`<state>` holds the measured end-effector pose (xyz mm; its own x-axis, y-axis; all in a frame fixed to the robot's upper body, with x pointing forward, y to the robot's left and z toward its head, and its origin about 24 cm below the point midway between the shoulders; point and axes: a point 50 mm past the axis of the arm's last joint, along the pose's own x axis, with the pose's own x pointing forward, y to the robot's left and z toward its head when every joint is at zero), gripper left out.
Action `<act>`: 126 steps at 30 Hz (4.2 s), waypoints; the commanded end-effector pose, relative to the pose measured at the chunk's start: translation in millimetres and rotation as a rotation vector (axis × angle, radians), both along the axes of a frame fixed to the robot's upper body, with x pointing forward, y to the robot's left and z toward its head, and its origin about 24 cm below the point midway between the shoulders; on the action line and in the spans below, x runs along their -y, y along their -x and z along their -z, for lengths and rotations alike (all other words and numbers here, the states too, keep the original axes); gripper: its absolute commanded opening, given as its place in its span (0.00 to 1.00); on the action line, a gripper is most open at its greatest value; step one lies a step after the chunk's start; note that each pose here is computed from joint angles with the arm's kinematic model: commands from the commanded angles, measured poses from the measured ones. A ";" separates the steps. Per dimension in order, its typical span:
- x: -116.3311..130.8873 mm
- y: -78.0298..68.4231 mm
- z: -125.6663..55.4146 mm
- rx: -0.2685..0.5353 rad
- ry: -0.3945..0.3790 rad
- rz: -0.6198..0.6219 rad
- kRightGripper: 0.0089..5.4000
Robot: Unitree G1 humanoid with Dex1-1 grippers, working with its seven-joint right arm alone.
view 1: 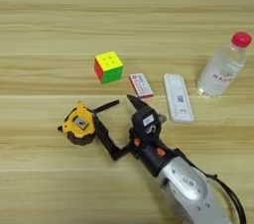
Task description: Move the objects on the table
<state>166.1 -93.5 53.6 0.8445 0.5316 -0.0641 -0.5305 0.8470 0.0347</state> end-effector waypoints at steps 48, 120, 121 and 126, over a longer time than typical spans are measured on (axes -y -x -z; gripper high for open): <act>-32.3 -19.0 28.7 0.058 0.118 -0.210 1.00; -76.7 -119.0 26.0 0.063 0.057 -0.108 0.97; -76.7 -118.2 24.5 0.076 0.061 -0.108 0.98; -76.8 -114.5 11.1 0.161 0.066 -0.100 0.99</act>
<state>274.1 -31.9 5.2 0.7893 0.5980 -0.1394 -0.6104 0.7888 -0.0726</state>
